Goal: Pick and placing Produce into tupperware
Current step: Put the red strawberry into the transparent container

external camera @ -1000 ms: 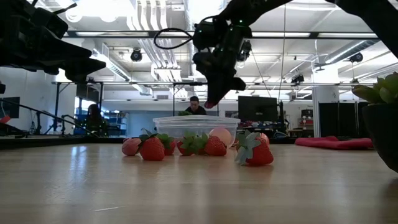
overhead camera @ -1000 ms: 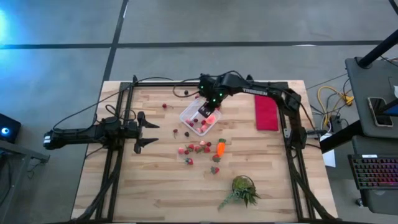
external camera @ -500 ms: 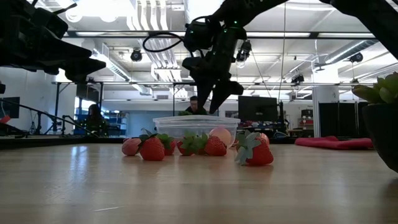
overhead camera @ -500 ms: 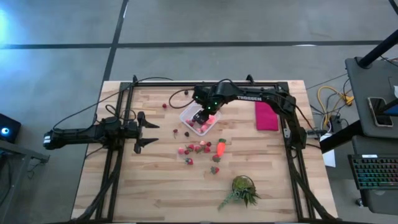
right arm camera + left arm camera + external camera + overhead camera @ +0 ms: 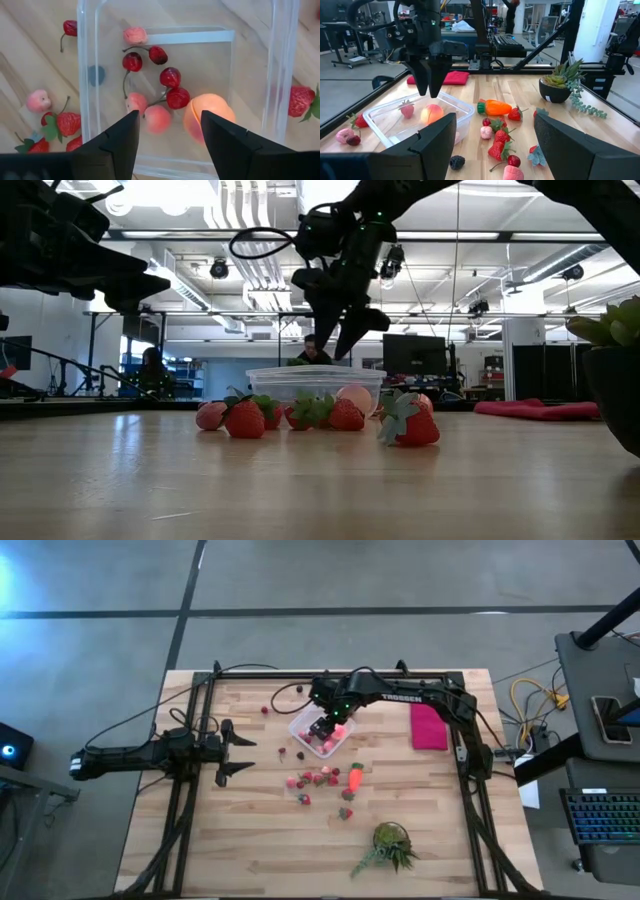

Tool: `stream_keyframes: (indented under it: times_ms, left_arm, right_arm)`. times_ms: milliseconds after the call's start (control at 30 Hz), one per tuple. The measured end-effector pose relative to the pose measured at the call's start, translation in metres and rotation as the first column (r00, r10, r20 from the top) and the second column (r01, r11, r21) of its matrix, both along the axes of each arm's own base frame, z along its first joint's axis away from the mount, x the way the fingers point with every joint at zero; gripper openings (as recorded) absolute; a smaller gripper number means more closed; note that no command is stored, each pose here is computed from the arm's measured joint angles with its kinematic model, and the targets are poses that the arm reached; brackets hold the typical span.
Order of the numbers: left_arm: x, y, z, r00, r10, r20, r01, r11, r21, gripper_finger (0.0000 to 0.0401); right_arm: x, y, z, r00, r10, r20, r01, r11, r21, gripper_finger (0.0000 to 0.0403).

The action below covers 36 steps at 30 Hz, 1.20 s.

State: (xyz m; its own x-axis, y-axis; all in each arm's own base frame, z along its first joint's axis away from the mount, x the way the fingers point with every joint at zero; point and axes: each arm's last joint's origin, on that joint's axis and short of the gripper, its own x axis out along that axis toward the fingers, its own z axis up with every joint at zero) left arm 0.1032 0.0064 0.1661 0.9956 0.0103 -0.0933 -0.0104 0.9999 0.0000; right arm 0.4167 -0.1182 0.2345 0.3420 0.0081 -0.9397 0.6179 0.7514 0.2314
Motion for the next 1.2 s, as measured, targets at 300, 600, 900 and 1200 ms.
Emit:
stream_keyframes:
  times_ms: [300, 600, 900, 1200]
  left_arm:
    - [0.000, 0.000, 0.000, 1.000, 0.000, 0.000, 0.000, 1.000, 0.000, 0.0255]
    - [0.000, 0.000, 0.000, 1.000, 0.000, 0.000, 0.000, 1.000, 0.000, 0.0255]
    - [0.000, 0.000, 0.000, 1.000, 0.000, 0.001, 0.000, 1.000, 0.000, 0.0255]
    - [0.000, 0.000, 0.000, 1.000, 0.000, 0.000, 0.000, 1.000, 0.000, 0.0255]
  right_arm:
    - [0.010, -0.003, 0.004, 0.994, 0.002, 0.111, 0.002, 0.999, -0.032, 0.0203]
    - [0.019, -0.005, 0.010, 0.975, -0.045, 0.218, 0.053, 0.998, -0.032, 0.0203]
    - [0.026, -0.008, 0.026, 0.930, -0.204, 0.307, 0.185, 0.979, 0.088, 0.0203]
    - [0.036, -0.011, 0.078, 0.861, -0.102, 0.499, 0.124, 0.992, -0.011, 0.0203]
